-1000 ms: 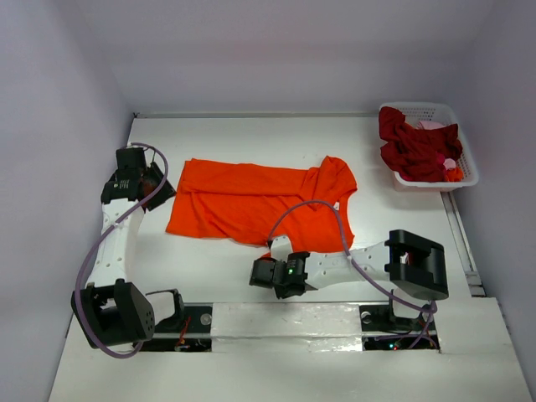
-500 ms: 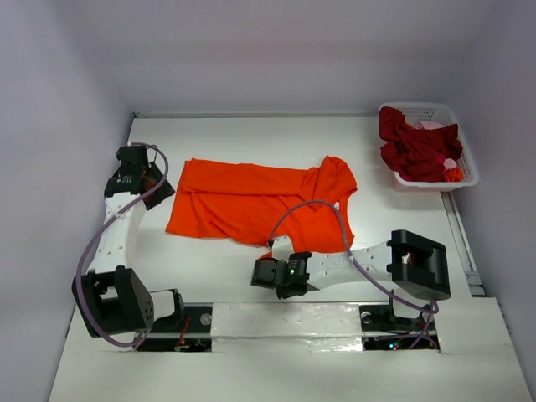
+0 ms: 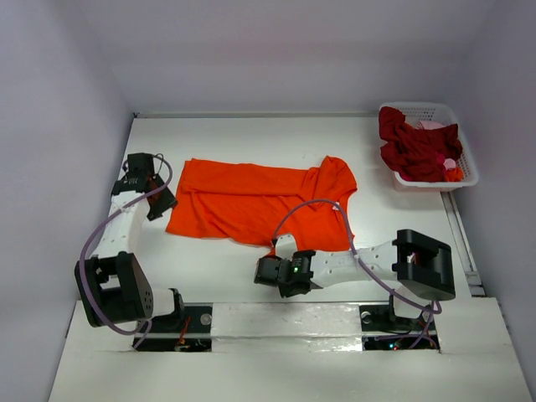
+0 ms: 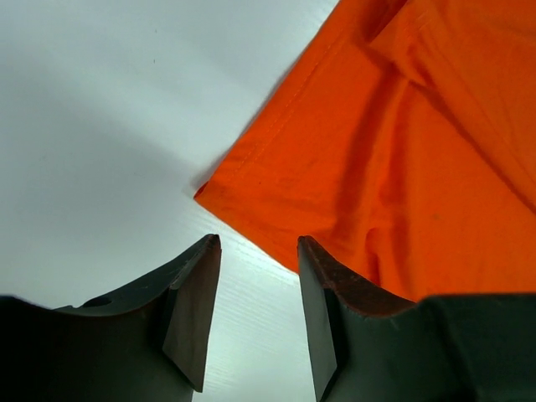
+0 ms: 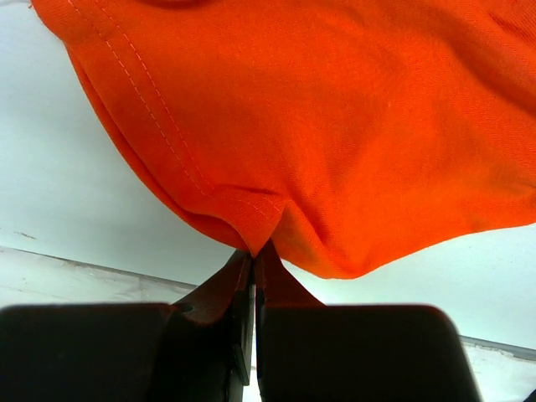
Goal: Fold and stack the t-shirts
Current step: Grap the side of the flattened tshirt closest away from the robot with both arms
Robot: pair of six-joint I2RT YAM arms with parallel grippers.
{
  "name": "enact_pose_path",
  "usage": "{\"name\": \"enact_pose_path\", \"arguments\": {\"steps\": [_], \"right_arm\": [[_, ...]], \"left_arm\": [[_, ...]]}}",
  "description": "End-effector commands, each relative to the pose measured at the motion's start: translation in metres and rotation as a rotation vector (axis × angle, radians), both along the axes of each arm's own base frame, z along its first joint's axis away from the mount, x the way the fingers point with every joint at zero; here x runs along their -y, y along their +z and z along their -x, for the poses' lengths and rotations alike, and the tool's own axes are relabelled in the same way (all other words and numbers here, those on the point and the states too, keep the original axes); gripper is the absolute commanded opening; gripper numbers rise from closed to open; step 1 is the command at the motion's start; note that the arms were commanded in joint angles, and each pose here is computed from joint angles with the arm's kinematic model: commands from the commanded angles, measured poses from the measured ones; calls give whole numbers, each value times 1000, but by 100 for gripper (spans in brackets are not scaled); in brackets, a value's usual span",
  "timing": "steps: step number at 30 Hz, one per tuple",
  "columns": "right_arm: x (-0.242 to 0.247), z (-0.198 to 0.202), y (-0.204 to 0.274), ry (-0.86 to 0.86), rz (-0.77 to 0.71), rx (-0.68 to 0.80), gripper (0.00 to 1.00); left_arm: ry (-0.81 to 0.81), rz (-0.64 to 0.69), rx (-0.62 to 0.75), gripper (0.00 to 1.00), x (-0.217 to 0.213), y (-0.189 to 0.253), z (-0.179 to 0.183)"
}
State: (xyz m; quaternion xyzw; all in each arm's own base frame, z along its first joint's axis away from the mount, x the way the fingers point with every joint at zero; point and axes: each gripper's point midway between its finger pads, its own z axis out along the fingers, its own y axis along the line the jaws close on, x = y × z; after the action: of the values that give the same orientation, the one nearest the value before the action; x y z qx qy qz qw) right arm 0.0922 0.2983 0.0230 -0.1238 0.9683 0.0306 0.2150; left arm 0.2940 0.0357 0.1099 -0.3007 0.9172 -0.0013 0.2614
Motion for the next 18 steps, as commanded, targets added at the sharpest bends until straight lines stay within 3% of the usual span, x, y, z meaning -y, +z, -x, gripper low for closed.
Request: {"name": "enact_pose_path", "arguments": {"steps": [1,18], "right_arm": [[-2,-7,11,-17,-27,40,0],[-10,-10,12,13,-38,52,0]], "left_arm": [[9,3,-71,38,1,-15,15],[8,21,-133,35,1,-26,20]]}}
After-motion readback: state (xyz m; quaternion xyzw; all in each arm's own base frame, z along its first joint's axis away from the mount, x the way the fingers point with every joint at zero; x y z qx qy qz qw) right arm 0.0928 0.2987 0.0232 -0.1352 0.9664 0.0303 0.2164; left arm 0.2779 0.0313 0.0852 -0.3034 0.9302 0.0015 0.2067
